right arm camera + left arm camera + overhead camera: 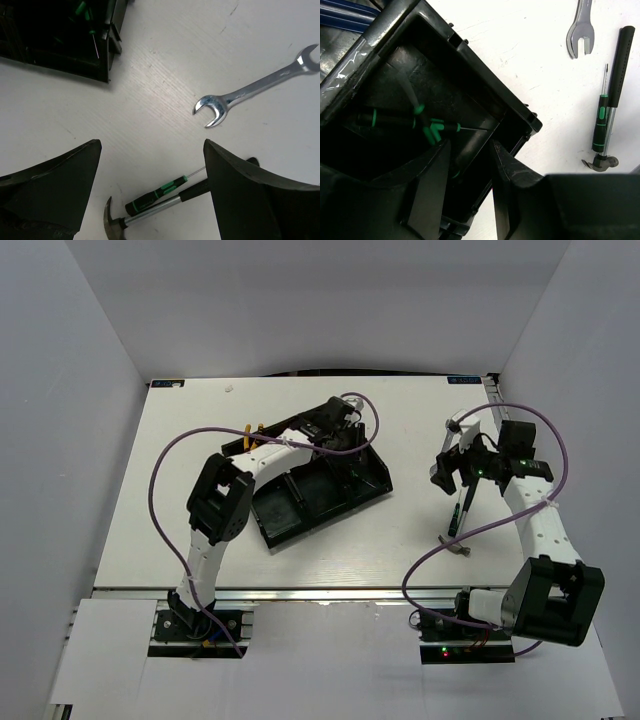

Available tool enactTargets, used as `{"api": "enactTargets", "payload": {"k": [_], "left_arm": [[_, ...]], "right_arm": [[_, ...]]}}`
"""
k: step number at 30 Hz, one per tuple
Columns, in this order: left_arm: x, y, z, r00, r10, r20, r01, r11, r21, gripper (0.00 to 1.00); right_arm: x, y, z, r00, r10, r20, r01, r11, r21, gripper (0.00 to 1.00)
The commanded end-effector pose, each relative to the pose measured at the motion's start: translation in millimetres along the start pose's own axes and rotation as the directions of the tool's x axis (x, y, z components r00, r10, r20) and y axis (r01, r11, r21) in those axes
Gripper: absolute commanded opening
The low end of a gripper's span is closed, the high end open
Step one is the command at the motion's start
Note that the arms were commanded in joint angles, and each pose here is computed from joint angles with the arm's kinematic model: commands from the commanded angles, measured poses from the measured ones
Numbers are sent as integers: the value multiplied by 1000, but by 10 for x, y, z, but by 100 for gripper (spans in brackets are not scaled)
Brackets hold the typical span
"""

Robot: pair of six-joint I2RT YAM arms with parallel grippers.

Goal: Sort the tools into containers

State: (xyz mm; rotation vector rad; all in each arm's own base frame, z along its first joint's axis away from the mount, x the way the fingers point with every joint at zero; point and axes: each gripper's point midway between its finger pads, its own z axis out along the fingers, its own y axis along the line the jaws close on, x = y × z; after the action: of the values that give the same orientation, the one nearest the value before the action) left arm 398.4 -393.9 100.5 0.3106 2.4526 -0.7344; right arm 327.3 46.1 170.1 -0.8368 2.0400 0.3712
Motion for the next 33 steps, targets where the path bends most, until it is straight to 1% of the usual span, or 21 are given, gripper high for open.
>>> {"api": "enactTargets", "payload": {"k": [1, 4, 5, 6, 7, 8, 9, 10, 11, 12, 15, 16, 18, 20, 21, 22, 23, 25, 29, 30, 33], "left_arm": [[-270, -217, -343, 995, 31, 96, -36, 998, 45, 48], [-455, -348, -602, 982, 61, 178, -76, 994, 79, 49], [-420, -324, -650, 980, 75, 183, -90, 993, 75, 49], [-571, -407, -862, 964, 84, 251, -108, 990, 86, 51], [-614, -415, -960, 955, 94, 281, -121, 989, 81, 55], [-597, -366, -1010, 949, 103, 300, -129, 989, 70, 58], [-694, -417, -1244, 930, 106, 351, -141, 987, 76, 60], [-720, -390, -1335, 921, 113, 373, -148, 987, 69, 65], [-662, -299, -1369, 921, 111, 373, -140, 989, 53, 67], [-740, -325, -1578, 904, 101, 416, -139, 988, 63, 68], [-711, -83, -1748, 897, 71, 437, -93, 995, 31, 69], [-774, -10, -1922, 878, 59, 474, -76, 997, 15, 70], [-674, 166, -1971, 880, 38, 474, -39, 999, -8, 70], [-681, 289, -2148, 863, 8, 505, -3, 1000, -11, 71], [-590, 382, -2129, 870, -5, 494, 17, 1000, -20, 71], [-582, 470, -2167, 866, -16, 500, 36, 999, -29, 71], [-597, 527, -2269, 849, -27, 528, 61, 997, -48, 71], [-496, 651, -2267, 851, -51, 523, 97, 993, -62, 72], [-395, 757, -2323, 847, -68, 528, 128, 989, -77, 72], [-384, 762, -2323, 847, -75, 527, 134, 988, -74, 72], [-338, 806, -2304, 849, -77, 522, 142, 986, -85, 72]], "right_arm": [[246, 98, 12, 996, 61, -70, -62, 998, -20, 89], [446, 102, 29, 984, 127, -129, -126, 992, 18, 89], [562, 95, 35, 971, 166, -174, -162, 986, 39, 89], [618, 74, 34, 961, 196, -195, -187, 980, 64, 89], [706, 21, 18, 948, 226, -225, -205, 972, 115, 89], [789, 45, 30, 937, 250, -244, -226, 966, 122, 89], [836, 34, 27, 929, 268, -254, -238, 961, 143, 89], [932, 12, 12, 916, 294, -274, -250, 950, 186, 89], [950, 13, 16, 912, 305, -274, -258, 947, 194, 89], [977, 37, 14, 905, 321, -280, -274, 942, 195, 89], [1060, 64, 21, 890, 357, -284, -303, 928, 219, 89], [1092, 52, 20, 884, 366, -290, -306, 923, 234, 89], [1163, 32, 27, 868, 399, -295, -325, 907, 269, 89], [1248, 3, 37, 848, 428, -312, -337, 891, 304, 89], [1264, -15, 36, 839, 446, -312, -347, 880, 323, 88], [1290, -10, 57, 827, 465, -317, -366, 872, 325, 87], [1302, 19, 70, 821, 470, -324, -375, 872, 314, 86], [1312, 27, 102, 813, 482, -325, -391, 867, 308, 82], [1352, 14, 134, 800, 497, -338, -402, 860, 314, 78], [1371, 12, 153, 791, 504, -347, -409, 857, 313, 74], [1410, 20, 203, 775, 517, -363, -426, 852, 305, 69]]}}
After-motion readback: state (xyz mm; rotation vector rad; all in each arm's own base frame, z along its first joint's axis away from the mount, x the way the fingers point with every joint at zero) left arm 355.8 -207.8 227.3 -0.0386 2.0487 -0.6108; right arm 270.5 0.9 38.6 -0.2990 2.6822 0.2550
